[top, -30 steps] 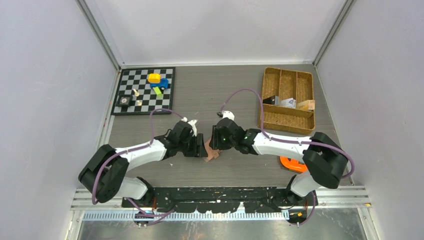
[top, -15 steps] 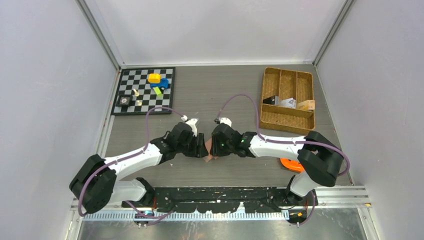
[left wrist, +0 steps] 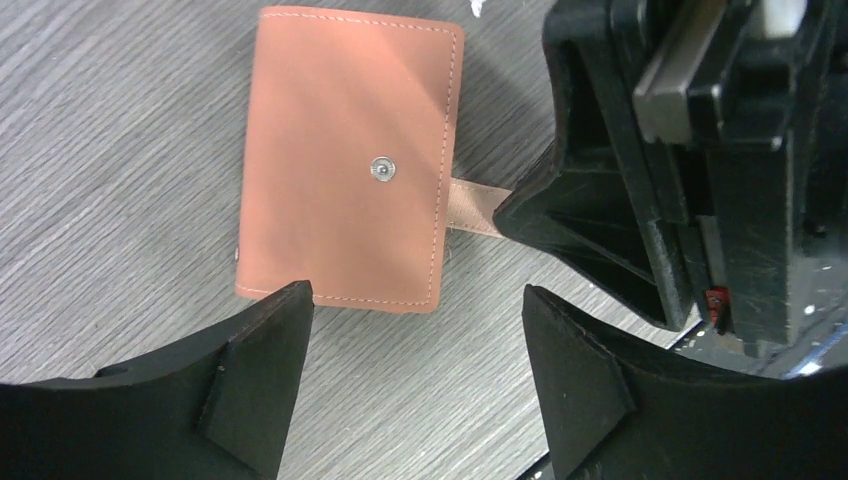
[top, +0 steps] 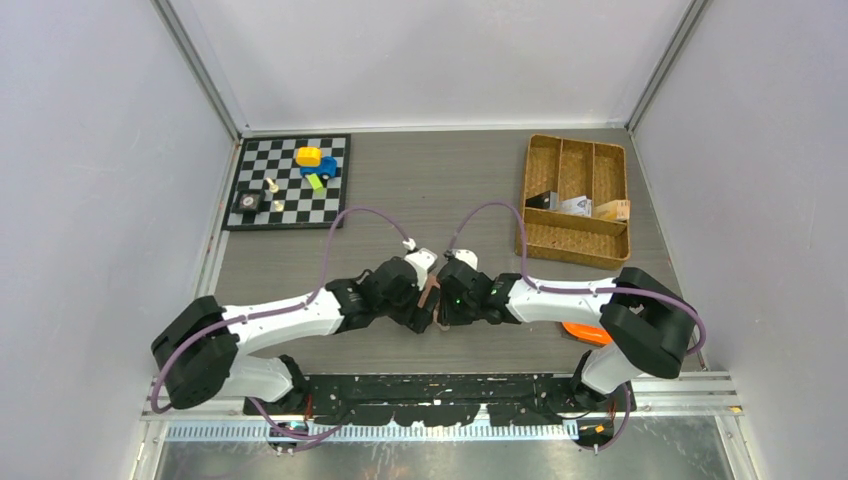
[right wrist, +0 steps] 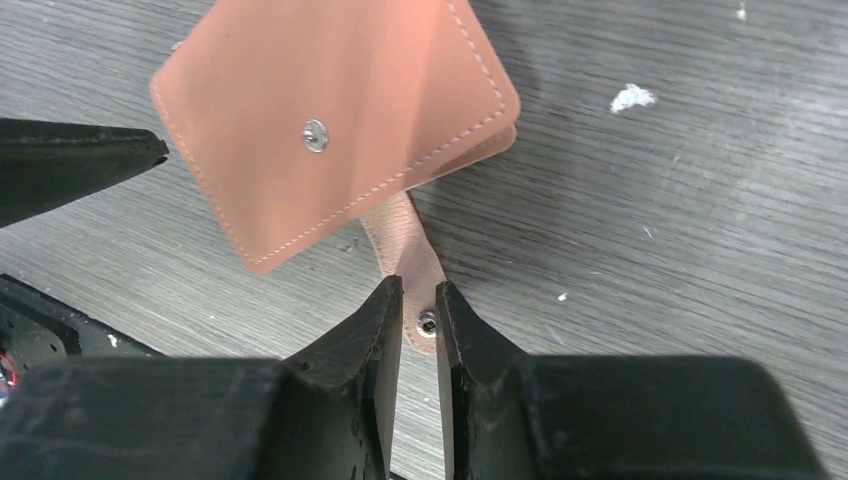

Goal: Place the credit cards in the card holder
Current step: Open the card holder at the center of the board.

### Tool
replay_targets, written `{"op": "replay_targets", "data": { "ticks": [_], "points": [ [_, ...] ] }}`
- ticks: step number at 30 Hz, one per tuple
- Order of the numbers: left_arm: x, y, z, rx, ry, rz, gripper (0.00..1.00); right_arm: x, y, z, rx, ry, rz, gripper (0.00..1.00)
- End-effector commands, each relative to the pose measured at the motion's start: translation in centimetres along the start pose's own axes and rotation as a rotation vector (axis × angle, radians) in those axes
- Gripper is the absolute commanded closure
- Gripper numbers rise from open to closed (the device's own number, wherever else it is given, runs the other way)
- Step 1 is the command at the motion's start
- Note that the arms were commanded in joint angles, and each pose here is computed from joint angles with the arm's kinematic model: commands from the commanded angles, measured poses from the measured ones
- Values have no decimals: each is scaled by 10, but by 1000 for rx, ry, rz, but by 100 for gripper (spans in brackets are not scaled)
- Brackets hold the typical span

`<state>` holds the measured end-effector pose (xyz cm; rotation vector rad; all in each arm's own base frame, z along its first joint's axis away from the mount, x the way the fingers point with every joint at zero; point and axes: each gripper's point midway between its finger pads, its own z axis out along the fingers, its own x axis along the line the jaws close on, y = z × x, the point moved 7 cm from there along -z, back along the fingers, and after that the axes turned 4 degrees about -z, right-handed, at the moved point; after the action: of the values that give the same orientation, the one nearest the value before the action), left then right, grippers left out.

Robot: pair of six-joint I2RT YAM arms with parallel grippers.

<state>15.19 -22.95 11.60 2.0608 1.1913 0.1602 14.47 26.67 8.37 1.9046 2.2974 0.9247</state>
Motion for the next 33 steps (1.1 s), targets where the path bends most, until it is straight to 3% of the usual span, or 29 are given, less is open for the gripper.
{"op": "replay_targets", "data": {
  "ticks": [1, 10, 18, 27, 33],
  "points": [
    [-6, 13, 10, -52, 52, 119, 20, -3, -1, 0, -29, -22, 36, 77],
    [9, 13, 20, -70, 280, 197, 19, -9, -4, 2, -31, -52, 46, 78],
    [18, 19, 18, -92, 391, 218, 27, -11, -6, 5, -21, -66, 48, 79],
    [15, 28, 13, -170, 376, 183, 55, -14, -7, 4, -27, -84, 55, 79],
    [13, 35, 13, -196, 362, 220, 61, -16, -6, 2, -38, -93, 61, 80]
  ]
}}
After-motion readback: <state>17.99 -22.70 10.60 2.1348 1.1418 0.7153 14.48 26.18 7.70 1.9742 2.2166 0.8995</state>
